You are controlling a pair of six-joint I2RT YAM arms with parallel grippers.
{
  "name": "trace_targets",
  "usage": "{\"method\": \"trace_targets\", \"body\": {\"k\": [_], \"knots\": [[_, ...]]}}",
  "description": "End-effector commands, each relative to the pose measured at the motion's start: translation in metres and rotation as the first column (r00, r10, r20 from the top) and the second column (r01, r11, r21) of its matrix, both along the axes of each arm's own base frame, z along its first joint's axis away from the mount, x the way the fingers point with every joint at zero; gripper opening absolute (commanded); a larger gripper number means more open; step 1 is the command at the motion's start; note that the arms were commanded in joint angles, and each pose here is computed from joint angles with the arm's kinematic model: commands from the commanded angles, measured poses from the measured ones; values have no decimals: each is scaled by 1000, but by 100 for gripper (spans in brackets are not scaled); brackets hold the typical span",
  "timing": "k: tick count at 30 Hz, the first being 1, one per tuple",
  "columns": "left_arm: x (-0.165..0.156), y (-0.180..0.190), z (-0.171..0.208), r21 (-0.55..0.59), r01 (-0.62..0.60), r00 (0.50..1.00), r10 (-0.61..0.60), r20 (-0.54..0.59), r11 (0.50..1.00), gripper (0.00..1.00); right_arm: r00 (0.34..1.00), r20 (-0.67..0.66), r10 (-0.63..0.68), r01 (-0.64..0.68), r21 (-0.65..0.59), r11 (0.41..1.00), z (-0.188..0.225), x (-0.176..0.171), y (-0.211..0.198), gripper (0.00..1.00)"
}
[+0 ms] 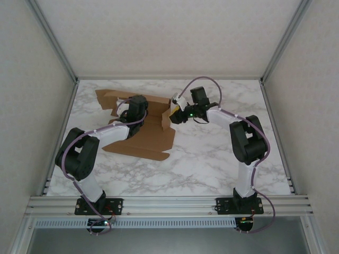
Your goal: Fold the paper box
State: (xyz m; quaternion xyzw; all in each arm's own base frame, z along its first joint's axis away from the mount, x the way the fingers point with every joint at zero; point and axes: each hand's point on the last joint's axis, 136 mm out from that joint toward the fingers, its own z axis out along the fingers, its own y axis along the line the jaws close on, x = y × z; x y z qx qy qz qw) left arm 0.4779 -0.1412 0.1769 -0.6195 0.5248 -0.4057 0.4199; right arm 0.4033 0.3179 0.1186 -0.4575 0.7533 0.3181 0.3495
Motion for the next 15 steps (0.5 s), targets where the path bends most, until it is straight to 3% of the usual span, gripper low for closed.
{"method": "trace_targets", "body": {"k": [1, 9, 15], "knots": [[-4, -5, -16, -5, 41, 998, -41, -53, 999, 0, 997, 65, -32, 33, -5, 999, -2, 8, 11, 49], [-16, -3, -29, -3, 49, 997, -49, -67, 999, 0, 955, 175, -240, 245, -7, 969, -5, 37, -1, 49], [-25, -7, -39, -4, 67, 996, -67, -52, 998, 0, 927, 214, -307, 311, 16, 950, -5, 35, -2, 50]]}}
